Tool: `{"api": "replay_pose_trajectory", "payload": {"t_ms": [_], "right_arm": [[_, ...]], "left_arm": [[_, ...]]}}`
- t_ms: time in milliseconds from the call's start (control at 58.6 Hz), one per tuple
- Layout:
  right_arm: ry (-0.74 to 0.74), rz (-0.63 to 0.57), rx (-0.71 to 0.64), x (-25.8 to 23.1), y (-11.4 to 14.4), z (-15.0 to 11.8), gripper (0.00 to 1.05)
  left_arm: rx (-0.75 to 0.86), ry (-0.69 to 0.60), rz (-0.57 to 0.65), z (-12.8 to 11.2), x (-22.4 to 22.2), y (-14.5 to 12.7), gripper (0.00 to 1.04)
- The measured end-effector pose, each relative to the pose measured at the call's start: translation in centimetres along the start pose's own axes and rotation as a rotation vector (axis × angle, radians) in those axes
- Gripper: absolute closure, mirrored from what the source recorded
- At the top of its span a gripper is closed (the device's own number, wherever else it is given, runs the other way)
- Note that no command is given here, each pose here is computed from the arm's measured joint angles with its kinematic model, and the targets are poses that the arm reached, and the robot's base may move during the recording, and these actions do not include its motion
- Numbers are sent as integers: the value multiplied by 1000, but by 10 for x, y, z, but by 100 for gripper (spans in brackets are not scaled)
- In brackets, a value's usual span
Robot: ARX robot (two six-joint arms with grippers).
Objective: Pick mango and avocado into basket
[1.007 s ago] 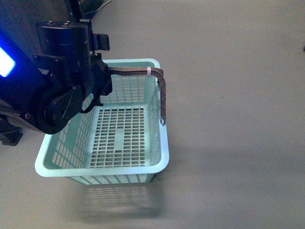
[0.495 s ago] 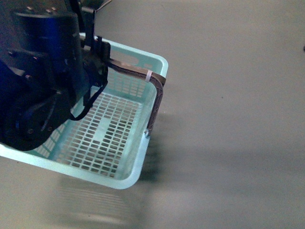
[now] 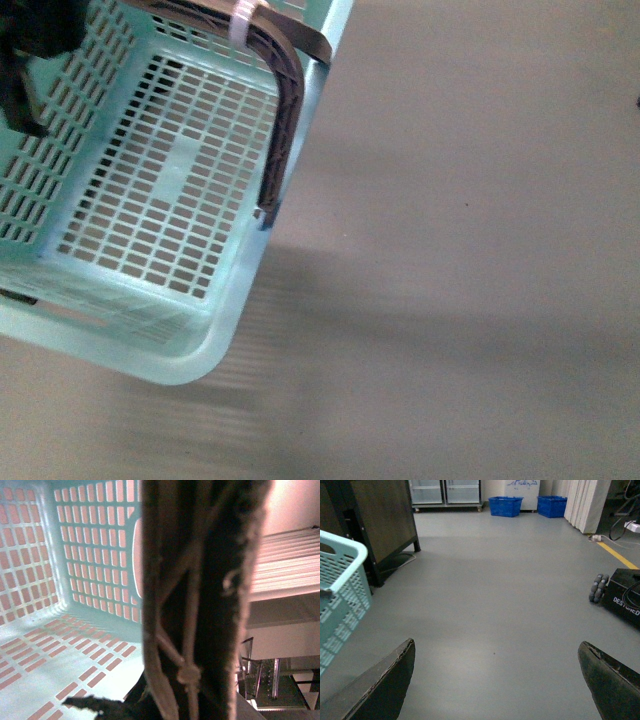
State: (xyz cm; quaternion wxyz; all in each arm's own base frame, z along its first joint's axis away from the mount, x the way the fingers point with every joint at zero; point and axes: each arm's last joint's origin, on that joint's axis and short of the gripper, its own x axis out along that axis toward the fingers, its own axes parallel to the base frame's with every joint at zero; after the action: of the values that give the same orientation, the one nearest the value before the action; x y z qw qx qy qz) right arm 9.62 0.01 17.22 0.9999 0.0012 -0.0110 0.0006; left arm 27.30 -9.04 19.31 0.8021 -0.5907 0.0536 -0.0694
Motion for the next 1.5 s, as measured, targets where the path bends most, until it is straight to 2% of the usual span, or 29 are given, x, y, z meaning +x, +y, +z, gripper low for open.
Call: {"api": "replay_pose_trajectory", "payload": {"t_ms": [137,239,1502], "right_arm": [[0,-1,0,0,0,0,9],[0,0,0,0,0,0,9],[0,-2,0,0,0,0,9]], "left_arm": [[6,-39,-34,12,-29,-15,98],[9,-54,-60,15,-34,-21,98],[14,-46,-56,15,-34,-20,98]]}}
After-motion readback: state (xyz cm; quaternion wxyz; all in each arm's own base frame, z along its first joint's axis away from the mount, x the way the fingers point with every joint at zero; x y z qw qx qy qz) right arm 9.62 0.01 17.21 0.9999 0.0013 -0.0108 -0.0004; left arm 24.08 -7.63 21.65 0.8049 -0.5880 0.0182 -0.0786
